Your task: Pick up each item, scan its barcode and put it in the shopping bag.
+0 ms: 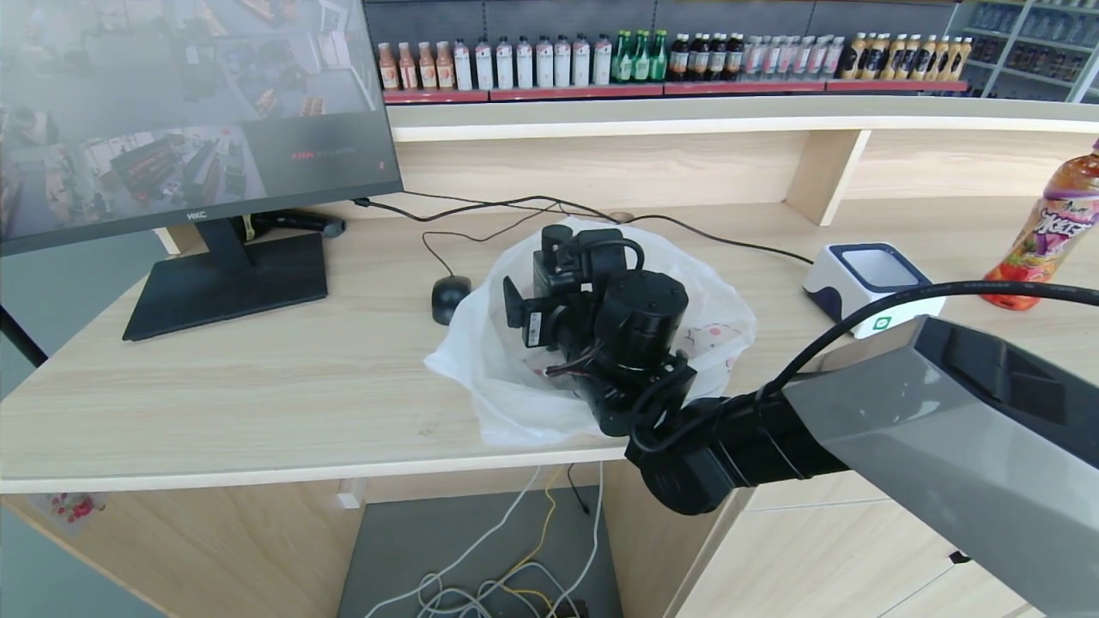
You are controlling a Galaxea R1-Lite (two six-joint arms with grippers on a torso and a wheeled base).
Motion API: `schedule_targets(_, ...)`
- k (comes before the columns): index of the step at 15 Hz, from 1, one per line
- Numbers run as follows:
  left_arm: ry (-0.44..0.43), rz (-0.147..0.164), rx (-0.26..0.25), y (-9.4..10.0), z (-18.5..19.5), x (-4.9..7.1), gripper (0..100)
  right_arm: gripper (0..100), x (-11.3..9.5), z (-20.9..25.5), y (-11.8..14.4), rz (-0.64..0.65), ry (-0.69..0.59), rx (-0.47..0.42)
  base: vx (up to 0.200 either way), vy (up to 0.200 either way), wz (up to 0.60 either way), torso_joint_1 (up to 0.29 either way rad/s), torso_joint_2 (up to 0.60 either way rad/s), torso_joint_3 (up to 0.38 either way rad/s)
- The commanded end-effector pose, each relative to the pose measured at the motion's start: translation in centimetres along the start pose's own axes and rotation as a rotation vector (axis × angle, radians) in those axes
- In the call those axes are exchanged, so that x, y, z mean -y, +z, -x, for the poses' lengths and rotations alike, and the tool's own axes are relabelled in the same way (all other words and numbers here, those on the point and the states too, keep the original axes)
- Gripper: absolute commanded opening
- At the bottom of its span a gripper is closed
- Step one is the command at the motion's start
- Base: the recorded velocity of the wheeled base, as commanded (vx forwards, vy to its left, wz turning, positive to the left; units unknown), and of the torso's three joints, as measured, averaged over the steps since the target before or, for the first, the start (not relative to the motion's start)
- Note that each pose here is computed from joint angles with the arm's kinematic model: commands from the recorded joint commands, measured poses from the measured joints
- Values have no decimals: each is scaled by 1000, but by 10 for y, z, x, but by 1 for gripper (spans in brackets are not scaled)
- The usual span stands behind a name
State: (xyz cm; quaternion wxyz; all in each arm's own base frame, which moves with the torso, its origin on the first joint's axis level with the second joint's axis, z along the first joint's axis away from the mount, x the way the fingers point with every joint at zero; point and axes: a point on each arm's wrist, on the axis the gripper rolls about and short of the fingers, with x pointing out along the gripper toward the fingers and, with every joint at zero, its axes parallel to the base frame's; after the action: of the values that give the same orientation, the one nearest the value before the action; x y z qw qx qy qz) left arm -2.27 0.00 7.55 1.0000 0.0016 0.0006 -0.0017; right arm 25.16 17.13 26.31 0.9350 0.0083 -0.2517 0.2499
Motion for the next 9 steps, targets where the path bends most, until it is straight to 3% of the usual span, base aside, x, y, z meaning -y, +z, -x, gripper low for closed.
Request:
schedule_targets(1,0,0,0,0,0,0,100,0,5,-31,-33,45,2,-13,0,0,0,0,0,0)
schedule_targets(3,0,0,0,0,0,0,100,0,10,-45,-42,88,59,15,0,0,0,0,0,0)
schedule_targets(5,0,0,0,0,0,0,100,0,25,-56,-46,158,42,42,0,0,0,0,0,0)
schedule_targets(7,0,0,0,0,0,0,100,0,27,-60,-54,183,48,37,0,0,0,0,0,0)
schedule_targets(9,0,0,0,0,0,0,100,0,49,-62,-58,323,92,62,0,0,0,0,0,0)
